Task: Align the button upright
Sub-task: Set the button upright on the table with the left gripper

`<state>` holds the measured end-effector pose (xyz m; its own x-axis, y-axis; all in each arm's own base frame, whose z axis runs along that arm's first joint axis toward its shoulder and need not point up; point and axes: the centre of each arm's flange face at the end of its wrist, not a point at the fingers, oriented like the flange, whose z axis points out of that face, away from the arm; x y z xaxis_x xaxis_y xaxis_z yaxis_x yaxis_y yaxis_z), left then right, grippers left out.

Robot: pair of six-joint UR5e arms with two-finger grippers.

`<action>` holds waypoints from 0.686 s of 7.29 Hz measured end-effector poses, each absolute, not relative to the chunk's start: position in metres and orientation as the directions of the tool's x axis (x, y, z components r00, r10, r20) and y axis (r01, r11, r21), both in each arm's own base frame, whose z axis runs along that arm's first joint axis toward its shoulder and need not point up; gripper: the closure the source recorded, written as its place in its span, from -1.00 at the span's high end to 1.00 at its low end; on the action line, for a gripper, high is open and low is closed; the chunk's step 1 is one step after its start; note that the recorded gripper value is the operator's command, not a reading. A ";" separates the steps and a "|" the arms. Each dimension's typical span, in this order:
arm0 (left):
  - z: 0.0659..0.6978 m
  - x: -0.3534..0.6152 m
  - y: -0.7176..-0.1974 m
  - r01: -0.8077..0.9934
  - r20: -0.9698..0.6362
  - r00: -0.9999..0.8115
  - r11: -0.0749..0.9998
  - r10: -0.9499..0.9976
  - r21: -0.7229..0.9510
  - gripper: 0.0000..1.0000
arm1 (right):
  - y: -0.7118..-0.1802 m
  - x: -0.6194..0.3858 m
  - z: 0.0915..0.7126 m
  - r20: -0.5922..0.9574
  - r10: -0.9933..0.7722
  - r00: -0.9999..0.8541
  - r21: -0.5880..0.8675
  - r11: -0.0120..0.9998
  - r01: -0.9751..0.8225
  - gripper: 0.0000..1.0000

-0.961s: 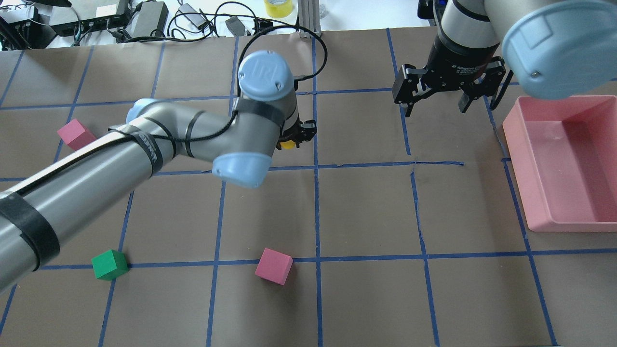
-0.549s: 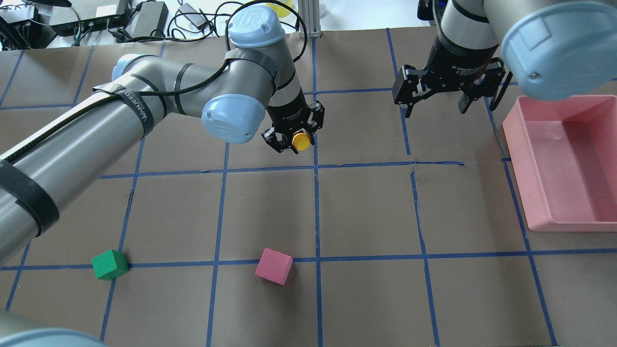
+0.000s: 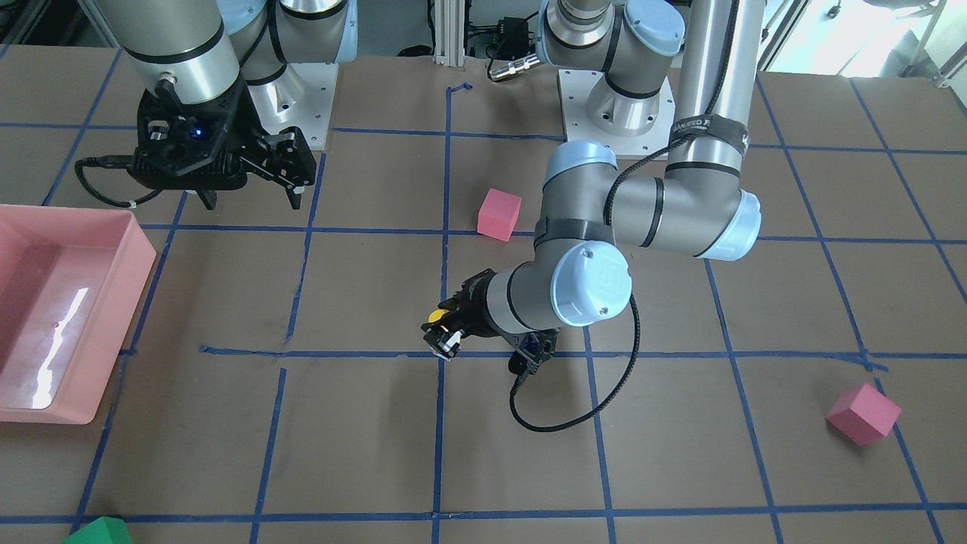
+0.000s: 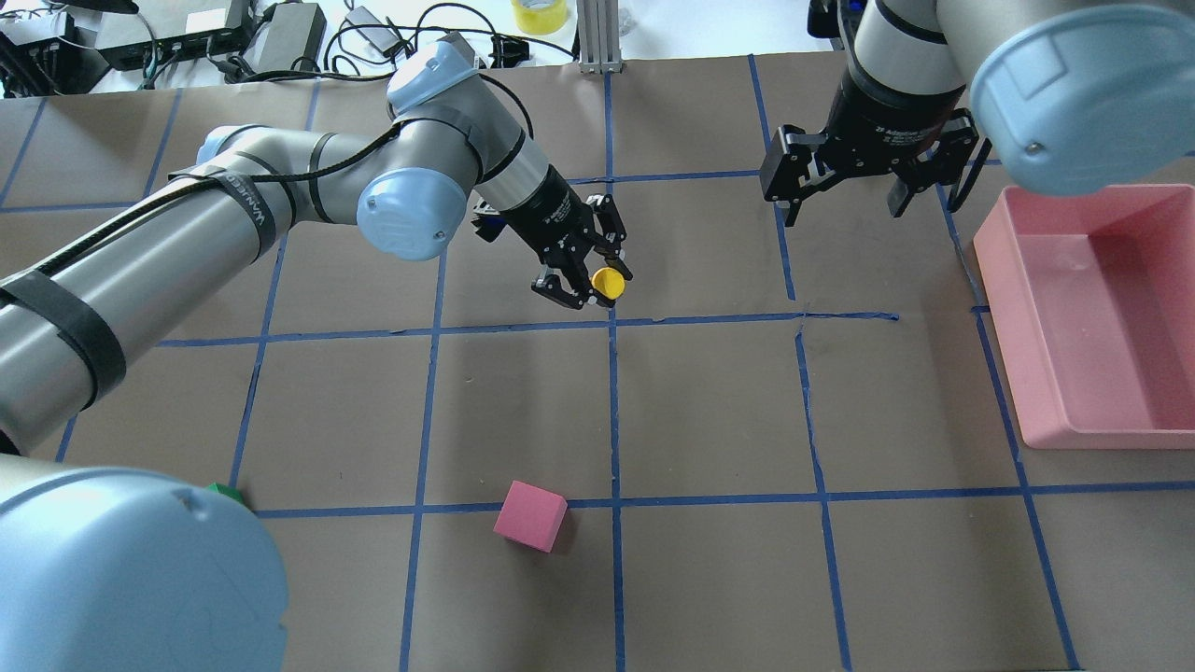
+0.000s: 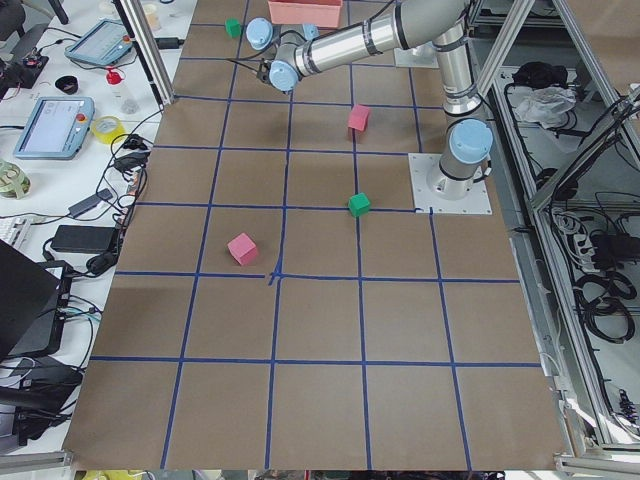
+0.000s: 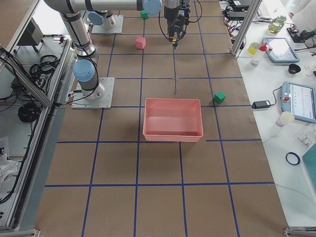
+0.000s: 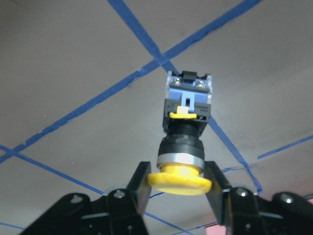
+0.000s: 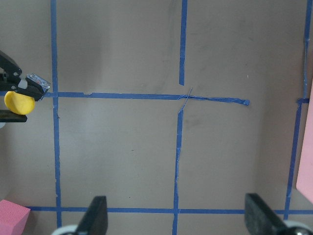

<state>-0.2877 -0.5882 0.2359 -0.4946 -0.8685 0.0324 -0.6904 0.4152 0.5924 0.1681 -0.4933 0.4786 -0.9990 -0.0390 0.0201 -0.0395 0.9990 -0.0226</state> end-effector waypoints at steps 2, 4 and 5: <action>0.212 -0.281 -0.589 -0.667 -0.013 -0.453 0.329 -0.892 0.669 -1.00 | -0.493 0.168 0.478 0.019 -0.040 -0.999 -0.023 0.999 -0.041 1.00; 0.203 -0.282 -0.592 -0.649 -0.005 -0.444 0.318 -0.896 0.691 0.58 | -0.493 0.168 0.478 0.019 -0.040 -0.999 -0.023 0.999 -0.040 1.00; 0.199 -0.282 -0.594 -0.648 0.005 -0.445 0.326 -0.895 0.688 0.97 | -0.493 0.168 0.478 0.019 -0.041 -0.999 -0.023 0.999 -0.041 1.00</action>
<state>-0.2824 -0.5938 0.1991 -0.4453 -0.8953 0.0049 -0.6478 0.3260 0.6885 0.1683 -0.4934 0.4784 -0.9990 -0.0406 0.0192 -0.0410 0.9989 -0.0228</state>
